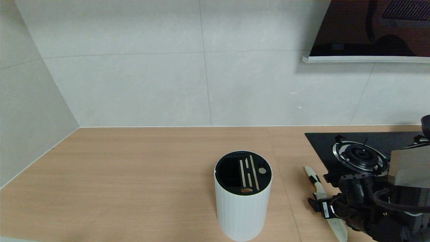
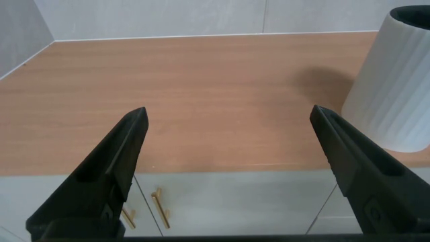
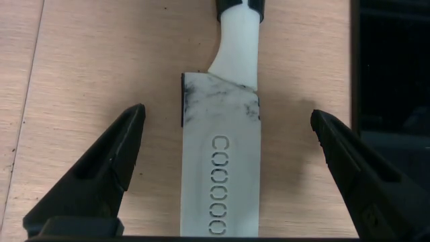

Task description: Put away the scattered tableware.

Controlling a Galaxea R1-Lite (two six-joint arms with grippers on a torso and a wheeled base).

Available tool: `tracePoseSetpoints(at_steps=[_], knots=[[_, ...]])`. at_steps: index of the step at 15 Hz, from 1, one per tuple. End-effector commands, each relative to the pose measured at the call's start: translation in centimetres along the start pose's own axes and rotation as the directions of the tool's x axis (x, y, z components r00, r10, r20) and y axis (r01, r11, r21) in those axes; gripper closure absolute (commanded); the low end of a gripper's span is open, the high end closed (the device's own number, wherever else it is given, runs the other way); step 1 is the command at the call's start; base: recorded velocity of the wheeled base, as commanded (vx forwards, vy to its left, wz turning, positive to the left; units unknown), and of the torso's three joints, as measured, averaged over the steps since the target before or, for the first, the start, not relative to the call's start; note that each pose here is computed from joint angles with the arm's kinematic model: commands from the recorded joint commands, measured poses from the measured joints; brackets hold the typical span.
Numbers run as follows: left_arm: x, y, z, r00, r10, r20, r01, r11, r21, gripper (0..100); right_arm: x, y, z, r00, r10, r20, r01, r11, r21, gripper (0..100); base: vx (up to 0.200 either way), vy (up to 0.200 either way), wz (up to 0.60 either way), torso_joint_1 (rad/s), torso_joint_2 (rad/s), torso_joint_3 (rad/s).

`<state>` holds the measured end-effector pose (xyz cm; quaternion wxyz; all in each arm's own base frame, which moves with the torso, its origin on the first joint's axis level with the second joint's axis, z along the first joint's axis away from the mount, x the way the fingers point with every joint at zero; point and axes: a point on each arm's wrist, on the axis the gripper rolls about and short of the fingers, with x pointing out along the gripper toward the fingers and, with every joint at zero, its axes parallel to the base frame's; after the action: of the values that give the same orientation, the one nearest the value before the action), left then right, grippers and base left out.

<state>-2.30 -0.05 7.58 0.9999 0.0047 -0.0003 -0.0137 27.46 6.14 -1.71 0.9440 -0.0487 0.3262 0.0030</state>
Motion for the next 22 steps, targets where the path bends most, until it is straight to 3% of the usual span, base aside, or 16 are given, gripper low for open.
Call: tracePoseSetpoints(at_steps=[1,4,5,16,22], knots=[[0.0,0.0,0.0,1.0,0.0,0.0,0.0,1.0,0.0,0,0.0,0.0,0.0,1.0,-0.001,-0.001,0.001,1.0,0.0,0,0.0,0.0,0.0,0.0,0.0,0.0],[0.0,0.0,0.0,1.0,0.0,0.0,0.0,1.0,0.0,0,0.1,0.0,0.1,1.0,0.0,0.004,0.0,1.0,0.01,0,0.0,0.0,0.0,0.0,0.0,0.0],[0.0,0.0,0.0,1.0,0.0,0.0,0.0,1.0,0.0,0,0.1,0.0,0.1,1.0,0.0,0.004,0.0,1.0,0.014,100,0.0,0.0,0.0,0.0,0.0,0.0],[0.0,0.0,0.0,1.0,0.0,0.0,0.0,1.0,0.0,0,-0.1,0.0,0.4,1.0,0.0,0.016,-0.001,1.0,0.017,100,0.0,0.0,0.0,0.0,0.0,0.0],[0.0,0.0,0.0,1.0,0.0,0.0,0.0,1.0,0.001,0,-4.8,-0.8,4.4,0.979,0.006,0.206,-0.018,0.998,0.056,100,0.0,0.0,0.0,0.0,0.0,0.0]])
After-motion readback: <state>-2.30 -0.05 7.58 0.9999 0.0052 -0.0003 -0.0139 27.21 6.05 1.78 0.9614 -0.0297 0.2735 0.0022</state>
